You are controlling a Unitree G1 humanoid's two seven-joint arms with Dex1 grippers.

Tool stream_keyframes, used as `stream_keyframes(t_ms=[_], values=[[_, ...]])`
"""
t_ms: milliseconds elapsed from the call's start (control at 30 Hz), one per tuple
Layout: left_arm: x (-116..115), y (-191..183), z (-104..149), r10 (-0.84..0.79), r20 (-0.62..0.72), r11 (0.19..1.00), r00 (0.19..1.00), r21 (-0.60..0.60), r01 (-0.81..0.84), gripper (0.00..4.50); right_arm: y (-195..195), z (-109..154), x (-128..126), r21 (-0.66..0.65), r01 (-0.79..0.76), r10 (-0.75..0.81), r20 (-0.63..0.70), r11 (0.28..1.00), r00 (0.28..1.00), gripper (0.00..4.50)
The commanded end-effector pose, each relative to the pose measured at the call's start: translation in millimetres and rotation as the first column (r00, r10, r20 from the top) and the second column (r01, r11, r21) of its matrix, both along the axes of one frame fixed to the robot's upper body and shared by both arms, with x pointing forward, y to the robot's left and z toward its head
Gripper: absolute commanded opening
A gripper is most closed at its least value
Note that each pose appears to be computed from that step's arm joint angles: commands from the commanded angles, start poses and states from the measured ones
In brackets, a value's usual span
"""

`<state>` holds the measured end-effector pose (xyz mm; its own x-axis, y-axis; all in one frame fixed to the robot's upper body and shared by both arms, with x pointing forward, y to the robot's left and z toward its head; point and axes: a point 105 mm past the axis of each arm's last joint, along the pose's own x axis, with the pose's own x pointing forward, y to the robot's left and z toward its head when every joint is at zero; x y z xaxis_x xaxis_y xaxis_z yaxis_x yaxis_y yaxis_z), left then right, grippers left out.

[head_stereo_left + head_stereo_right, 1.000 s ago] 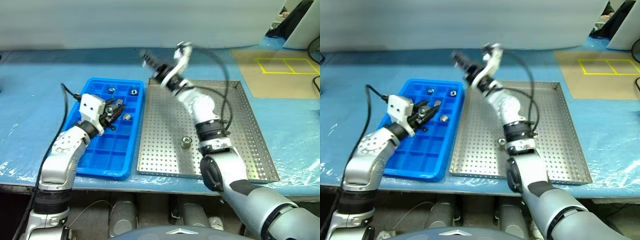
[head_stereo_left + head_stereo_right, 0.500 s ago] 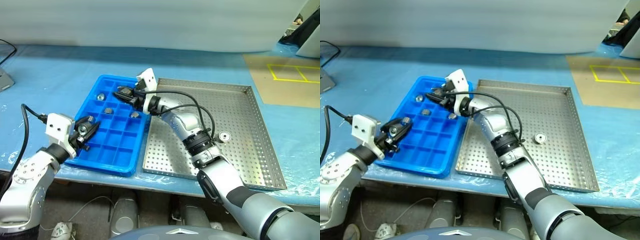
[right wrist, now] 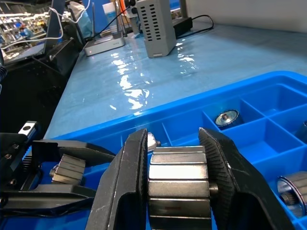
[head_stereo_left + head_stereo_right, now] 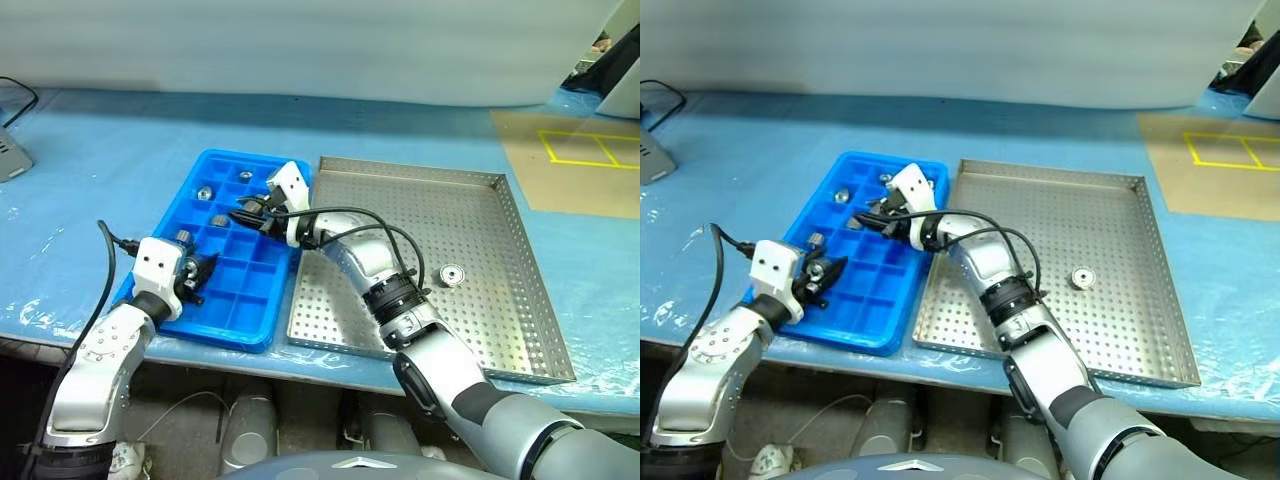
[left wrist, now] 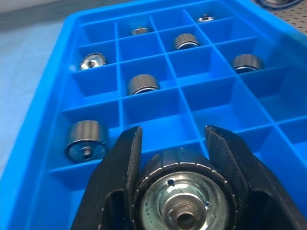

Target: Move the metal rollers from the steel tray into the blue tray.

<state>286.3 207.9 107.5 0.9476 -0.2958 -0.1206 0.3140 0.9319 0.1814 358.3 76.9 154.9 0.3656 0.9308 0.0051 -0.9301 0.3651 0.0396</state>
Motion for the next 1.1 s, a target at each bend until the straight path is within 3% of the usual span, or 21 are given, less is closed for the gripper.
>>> stream_keyframes(t_ms=[33,167,367,567,900,1100], values=[[4.7,0.9,7.5,0.011,0.038,1.0,0.999,0.019,-0.011,2.98,3.3,7.9,-5.4,0.032,-0.016,0.016,0.023,0.999,1.0,1.24],[5.0,7.4,16.7,0.016,0.053,1.0,0.998,-0.001,-0.016,4.35,7.8,-0.6,-10.4,0.025,-0.032,0.033,-0.01,0.999,0.999,1.24],[-1.0,22.8,48.5,-0.015,0.126,1.0,0.992,0.009,0.014,4.35,21.8,-7.3,-19.0,0.013,-0.074,0.074,-0.031,0.997,0.997,1.24],[-24.8,25.7,71.4,-0.067,0.171,0.998,0.983,0.014,0.066,4.35,31.2,-26.4,-20.2,-0.064,-0.081,0.078,-0.05,0.995,0.996,1.24],[-42.6,27.7,69.3,-0.032,0.162,0.999,0.986,0.012,0.031,4.35,41.8,-27.7,-11.6,-0.1,-0.066,0.064,-0.026,0.993,0.998,1.24],[-44.8,31.1,67.0,-0.016,0.161,1.0,0.987,0.008,0.014,4.35,52.3,-28.8,-16.0,-0.17,-0.1,0.113,0.069,0.98,0.991,1.24]])
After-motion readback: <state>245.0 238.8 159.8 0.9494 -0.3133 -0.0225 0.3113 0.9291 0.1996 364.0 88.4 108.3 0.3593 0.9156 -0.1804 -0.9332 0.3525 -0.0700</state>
